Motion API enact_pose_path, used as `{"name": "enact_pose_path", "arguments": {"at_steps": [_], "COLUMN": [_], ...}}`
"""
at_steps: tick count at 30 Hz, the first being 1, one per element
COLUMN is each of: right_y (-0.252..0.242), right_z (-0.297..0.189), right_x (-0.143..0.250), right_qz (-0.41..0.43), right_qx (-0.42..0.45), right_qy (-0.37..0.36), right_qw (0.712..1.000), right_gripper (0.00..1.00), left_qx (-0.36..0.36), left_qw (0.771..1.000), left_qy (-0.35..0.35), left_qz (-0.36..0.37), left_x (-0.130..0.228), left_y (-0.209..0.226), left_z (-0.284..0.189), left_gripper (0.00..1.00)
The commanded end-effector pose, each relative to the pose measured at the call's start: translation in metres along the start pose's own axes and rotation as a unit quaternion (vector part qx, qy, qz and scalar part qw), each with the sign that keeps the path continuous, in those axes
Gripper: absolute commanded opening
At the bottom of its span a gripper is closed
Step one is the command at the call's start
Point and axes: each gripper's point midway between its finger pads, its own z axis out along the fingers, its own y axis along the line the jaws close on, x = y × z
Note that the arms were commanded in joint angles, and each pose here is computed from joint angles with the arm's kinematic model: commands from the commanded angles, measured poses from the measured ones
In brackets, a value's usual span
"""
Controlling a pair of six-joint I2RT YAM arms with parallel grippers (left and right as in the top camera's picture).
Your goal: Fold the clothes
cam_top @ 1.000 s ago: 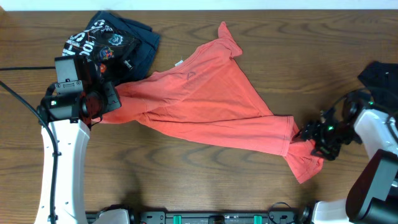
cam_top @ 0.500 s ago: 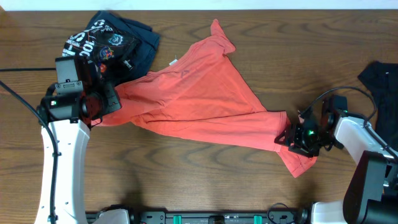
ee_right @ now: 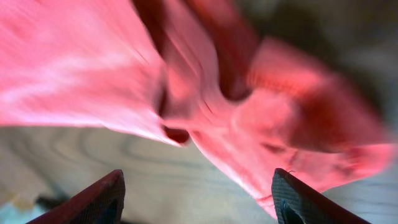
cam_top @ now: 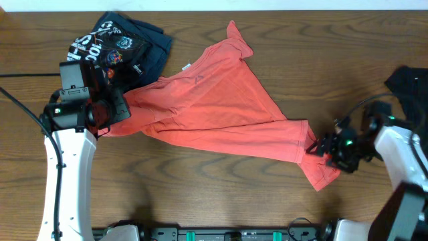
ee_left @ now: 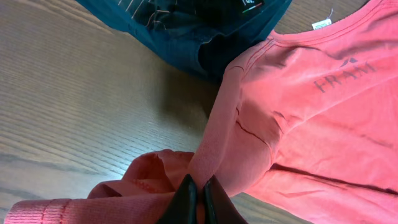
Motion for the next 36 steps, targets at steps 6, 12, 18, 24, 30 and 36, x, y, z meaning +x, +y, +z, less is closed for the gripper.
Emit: {"name": "enact_pose_path", "arguments": {"at_steps": [6,12,18,24,30,36], "right_y": [0.024,0.023,0.026,0.026,0.03,0.03], "right_z": [-0.012,0.032,0.056,0.066,0.069,0.075], "right_x": [-0.001,0.014,0.033,0.028,0.01,0.009], "right_qz": [-0.027,-0.015,-0.018,-0.034,-0.029,-0.024], "right_qx": [-0.02,-0.02,-0.051,-0.062,-0.077,-0.094], "right_qy": [-0.038,-0.025,-0.005,-0.027,-0.071,-0.084], "right_qw": [0.999,0.999,0.999,0.997,0.994,0.992], "right_gripper": [0.73,0.69,0.66,0.66,0.61,0.5], "left_qx": [-0.002,-0.002,-0.002,-0.001,-0.001,-0.001], "left_qw": [1.0,1.0,1.0,1.0,1.0,1.0], "left_qy": [-0.007,-0.007,-0.007,-0.007,-0.007,-0.006], "left_qz": [0.003,0.003,0.003,0.003,0.003,0.003], "left_x": [-0.003,-0.003,-0.003,-0.003,-0.003,-0.003], "left_y": [0.002,0.002,0.002,0.002,0.002,0.001], "left_z": [-0.004,-0.004,-0.004,-0.004,-0.004,-0.004], "left_gripper": [0.06,0.06,0.06,0.06,0.06,0.06]}}
